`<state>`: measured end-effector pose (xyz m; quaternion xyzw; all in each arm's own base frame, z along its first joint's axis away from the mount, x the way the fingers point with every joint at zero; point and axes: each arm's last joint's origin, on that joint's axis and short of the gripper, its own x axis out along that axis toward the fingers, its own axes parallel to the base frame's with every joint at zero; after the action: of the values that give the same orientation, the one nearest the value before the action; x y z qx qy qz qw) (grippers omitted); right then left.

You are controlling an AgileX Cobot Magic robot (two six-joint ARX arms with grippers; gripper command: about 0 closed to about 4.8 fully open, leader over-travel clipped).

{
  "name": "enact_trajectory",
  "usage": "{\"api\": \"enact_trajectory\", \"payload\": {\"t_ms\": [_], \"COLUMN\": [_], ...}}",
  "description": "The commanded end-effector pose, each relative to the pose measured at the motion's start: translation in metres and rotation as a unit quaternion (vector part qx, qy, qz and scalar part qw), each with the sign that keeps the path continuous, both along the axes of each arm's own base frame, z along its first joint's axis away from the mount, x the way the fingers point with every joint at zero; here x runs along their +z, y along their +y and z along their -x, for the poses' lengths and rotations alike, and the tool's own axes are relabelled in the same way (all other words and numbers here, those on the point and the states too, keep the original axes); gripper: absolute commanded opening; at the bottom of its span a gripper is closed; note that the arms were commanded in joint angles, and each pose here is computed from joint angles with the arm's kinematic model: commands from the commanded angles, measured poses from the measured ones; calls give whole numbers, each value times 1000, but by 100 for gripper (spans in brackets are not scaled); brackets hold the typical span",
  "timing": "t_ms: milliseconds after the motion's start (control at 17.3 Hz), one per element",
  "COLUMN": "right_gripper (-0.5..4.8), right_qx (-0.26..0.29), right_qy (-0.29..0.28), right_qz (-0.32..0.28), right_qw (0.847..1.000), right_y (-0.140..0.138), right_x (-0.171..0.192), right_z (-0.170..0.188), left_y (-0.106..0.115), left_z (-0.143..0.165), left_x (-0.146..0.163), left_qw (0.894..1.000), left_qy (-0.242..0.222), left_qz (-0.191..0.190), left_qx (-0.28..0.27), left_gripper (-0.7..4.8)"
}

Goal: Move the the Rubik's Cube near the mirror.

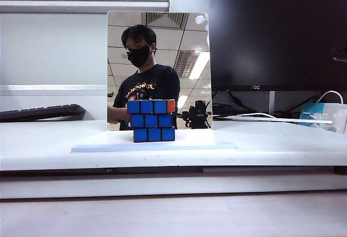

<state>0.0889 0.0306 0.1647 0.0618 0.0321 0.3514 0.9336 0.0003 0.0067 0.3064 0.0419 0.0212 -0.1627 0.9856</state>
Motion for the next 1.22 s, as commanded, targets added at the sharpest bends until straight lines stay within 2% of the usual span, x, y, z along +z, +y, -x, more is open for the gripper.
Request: {"api": "enact_trajectory", "payload": {"t_ms": [58, 116, 232, 521, 695, 926, 984, 1215], "right_gripper": [0, 0, 0, 0, 0, 0, -1, 0], "right_qx": [2, 3, 2, 2, 2, 2, 2, 2], "right_qy": [-2, -2, -2, -2, -2, -2, -2, -2], "right_qz": [-1, -1, -1, -1, -1, -1, -1, -1], "right_qw": [1000, 1000, 1000, 1000, 1000, 1000, 1000, 1000], "right_y": [0, 0, 0, 0, 0, 0, 0, 0], "right_x": [-1, -1, -1, -1, -1, -1, -1, -1], "right_z": [0, 0, 0, 0, 0, 0, 0, 0], "left_y": [-3, -9, -21, -32, -38, -29, -24, -10], "left_z": [-2, -12, -30, -63, -80, -92, -95, -96], "left_x": [-9, -23, -35, -85, -115, -135, -139, -136], "left_qw": [997, 998, 997, 995, 994, 999, 999, 996], "left_qy": [42, 57, 10, 39, 18, -5, -17, -40], "left_qz": [34, 7, -8, 11, 19, 27, 42, 49], "left_qx": [50, 22, -76, -88, -109, -41, -14, 57], "left_gripper": [-5, -5, -5, -5, -5, -4, -4, -4]}}
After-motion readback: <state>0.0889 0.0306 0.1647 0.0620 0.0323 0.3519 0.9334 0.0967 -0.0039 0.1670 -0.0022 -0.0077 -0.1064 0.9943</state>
